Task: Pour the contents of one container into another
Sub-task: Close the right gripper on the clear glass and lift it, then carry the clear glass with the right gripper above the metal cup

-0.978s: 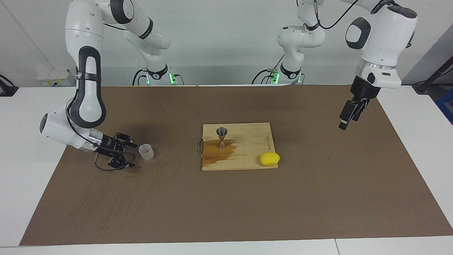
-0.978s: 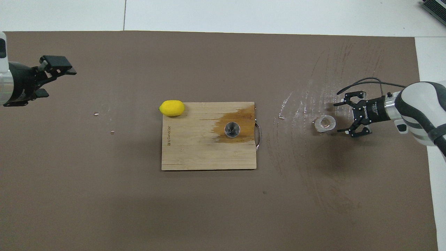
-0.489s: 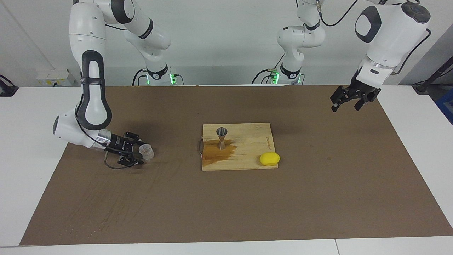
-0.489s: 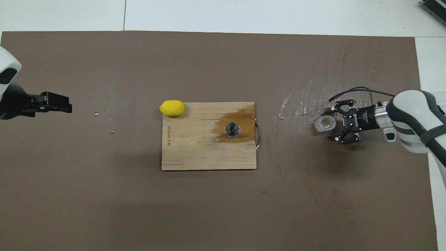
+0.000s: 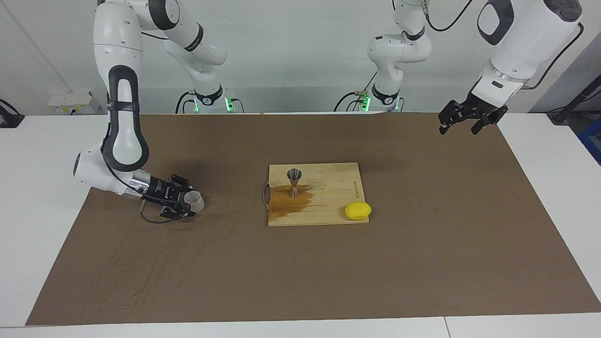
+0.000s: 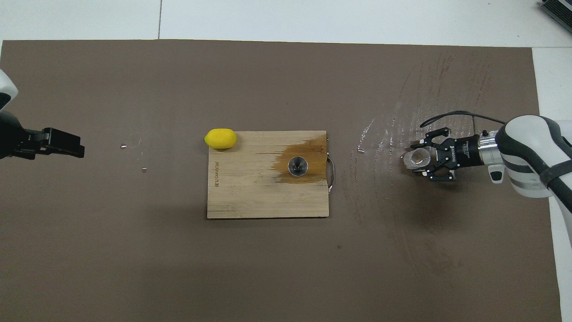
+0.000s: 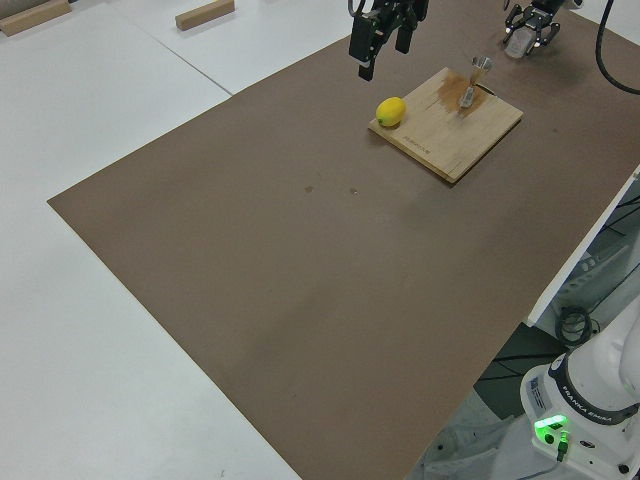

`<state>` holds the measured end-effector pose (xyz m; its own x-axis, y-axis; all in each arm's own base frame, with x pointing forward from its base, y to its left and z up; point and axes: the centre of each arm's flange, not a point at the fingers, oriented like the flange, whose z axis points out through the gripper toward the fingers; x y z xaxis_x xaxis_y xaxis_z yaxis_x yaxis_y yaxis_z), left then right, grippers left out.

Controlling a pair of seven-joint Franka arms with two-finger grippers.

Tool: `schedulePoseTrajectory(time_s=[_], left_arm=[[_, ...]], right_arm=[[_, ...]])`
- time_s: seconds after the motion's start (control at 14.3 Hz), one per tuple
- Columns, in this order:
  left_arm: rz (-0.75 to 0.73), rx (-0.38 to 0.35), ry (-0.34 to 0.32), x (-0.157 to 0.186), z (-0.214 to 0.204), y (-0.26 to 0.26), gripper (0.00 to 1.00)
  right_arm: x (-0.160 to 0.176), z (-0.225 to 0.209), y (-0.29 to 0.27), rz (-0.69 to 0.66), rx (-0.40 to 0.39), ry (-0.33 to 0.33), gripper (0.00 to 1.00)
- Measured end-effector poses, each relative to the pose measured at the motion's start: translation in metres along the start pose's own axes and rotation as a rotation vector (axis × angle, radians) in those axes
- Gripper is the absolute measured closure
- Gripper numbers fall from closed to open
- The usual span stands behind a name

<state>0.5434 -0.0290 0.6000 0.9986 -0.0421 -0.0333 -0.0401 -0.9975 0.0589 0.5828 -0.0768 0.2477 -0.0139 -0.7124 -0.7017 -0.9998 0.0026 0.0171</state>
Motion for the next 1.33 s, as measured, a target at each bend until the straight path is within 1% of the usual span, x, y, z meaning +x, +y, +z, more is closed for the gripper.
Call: schedulePoseTrajectory(time_s=[0.07, 0.14, 0.28, 0.42, 0.49, 0.63, 0.77, 0.91, 1.05, 1.12, 1.33], left_arm=[[-0.001, 0.001, -0.004, 0.000, 0.000, -0.001, 0.00], [-0.001, 0.001, -0.006, -0.001, 0.000, -0.001, 0.00], [0.001, 0.003, -0.007, -0.001, 0.001, 0.001, 0.00], [0.003, 0.003, -0.008, -0.001, 0.001, 0.002, 0.00], [0.002, 0.004, -0.018, -0.002, 0.001, 0.001, 0.00], [0.002, 0.016, -0.051, -0.007, -0.002, 0.000, 0.00], [0.003, 0.032, -0.067, -0.011, -0.010, -0.001, 0.00], [0.003, 0.036, -0.071, -0.013, -0.017, -0.001, 0.00], [0.006, 0.036, -0.075, -0.014, -0.018, 0.001, 0.00], [0.006, 0.037, -0.082, -0.015, -0.018, 0.001, 0.00], [0.002, 0.037, -0.083, -0.015, -0.018, -0.001, 0.00]], right_arm=[[0.000, 0.000, 0.000, 0.001, 0.000, -0.004, 0.47], [-0.001, 0.000, 0.000, 0.001, 0.000, -0.005, 0.49], [-0.007, -0.005, -0.001, -0.004, 0.009, -0.002, 0.49], [-0.025, -0.010, -0.006, -0.008, 0.029, 0.017, 0.49], [-0.040, -0.008, -0.011, -0.016, 0.044, 0.038, 0.49], [-0.086, 0.006, -0.019, 0.000, 0.063, 0.073, 0.49], [-0.138, 0.027, -0.022, 0.007, 0.071, 0.095, 0.49], [-0.181, 0.048, -0.021, 0.000, 0.077, 0.110, 0.49], [-0.210, 0.068, -0.018, 0.003, 0.084, 0.129, 0.49], [-0.221, 0.076, -0.018, 0.003, 0.086, 0.149, 0.49], [-0.265, 0.092, -0.018, 0.023, 0.083, 0.230, 0.49]])
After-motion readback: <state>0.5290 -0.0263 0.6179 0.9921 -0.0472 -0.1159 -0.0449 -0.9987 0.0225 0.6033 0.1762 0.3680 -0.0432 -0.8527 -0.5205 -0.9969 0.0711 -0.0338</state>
